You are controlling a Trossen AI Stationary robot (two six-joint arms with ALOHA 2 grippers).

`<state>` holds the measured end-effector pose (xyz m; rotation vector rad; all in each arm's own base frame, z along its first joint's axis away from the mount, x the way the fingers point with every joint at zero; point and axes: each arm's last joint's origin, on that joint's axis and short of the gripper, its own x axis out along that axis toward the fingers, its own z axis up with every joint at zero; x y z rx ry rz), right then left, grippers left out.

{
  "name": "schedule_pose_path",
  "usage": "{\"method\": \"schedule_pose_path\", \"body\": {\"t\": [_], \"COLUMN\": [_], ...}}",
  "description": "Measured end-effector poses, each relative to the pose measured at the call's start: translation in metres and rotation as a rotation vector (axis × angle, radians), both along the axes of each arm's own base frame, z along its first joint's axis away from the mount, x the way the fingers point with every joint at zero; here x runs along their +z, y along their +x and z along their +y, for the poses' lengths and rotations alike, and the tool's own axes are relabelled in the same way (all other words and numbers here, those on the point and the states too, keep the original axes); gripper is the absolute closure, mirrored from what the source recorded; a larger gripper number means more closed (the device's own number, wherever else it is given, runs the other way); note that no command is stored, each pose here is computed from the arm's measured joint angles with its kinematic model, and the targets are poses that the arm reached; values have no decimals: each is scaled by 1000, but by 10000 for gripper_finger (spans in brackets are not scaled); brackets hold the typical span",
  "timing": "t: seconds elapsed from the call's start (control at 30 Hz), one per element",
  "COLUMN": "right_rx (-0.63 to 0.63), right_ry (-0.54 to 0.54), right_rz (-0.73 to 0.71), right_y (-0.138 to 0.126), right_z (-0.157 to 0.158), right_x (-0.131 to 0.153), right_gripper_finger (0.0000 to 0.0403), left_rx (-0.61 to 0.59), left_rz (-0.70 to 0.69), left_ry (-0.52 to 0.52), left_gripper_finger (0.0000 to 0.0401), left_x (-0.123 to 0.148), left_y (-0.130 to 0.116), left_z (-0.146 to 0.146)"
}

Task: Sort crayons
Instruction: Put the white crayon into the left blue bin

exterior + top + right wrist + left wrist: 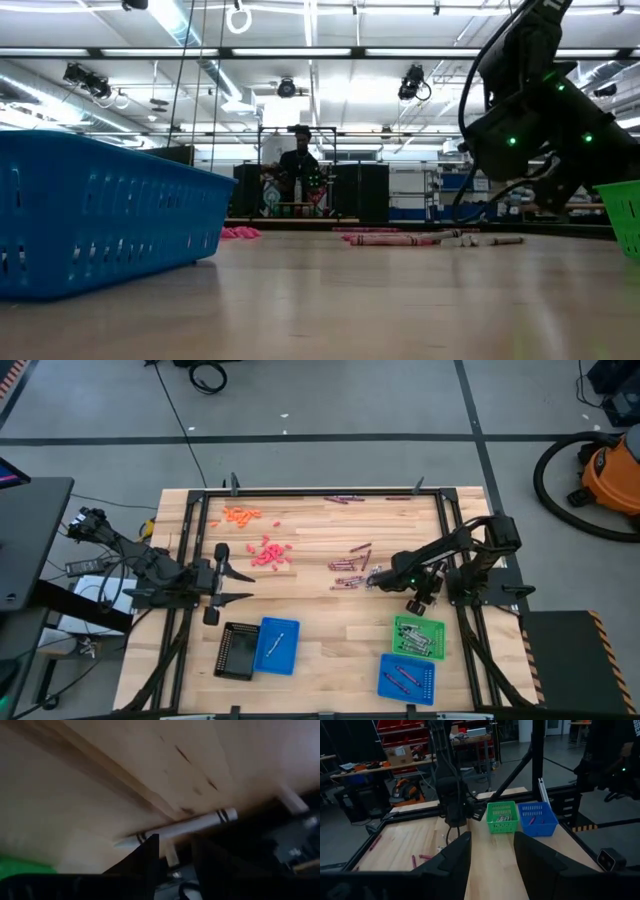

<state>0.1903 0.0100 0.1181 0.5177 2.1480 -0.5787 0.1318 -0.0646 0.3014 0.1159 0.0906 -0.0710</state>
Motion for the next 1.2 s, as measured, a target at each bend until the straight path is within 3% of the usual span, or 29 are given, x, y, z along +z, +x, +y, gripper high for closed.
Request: {"method": "schedule_pose_path", "body": {"t": [0.27,0.9,1.2], "right_rx": [62,14,113], "right_ry": [18,55,-55], "right_rz": [1,28,-34], "right_y": [-3,-21,-6], "right_z": [7,8,3], "right_x": [-1,-15,-8], "right_gripper_finger": [280,280,280], "left_rx": [2,2,2], "left_rz": [4,9,3], "left_ry": [-16,-23,-26], "left_gripper_finger": [241,241,241], "left_x": [0,-1,0], "left_y": [0,0,0], "left_z": [0,0,0]}}
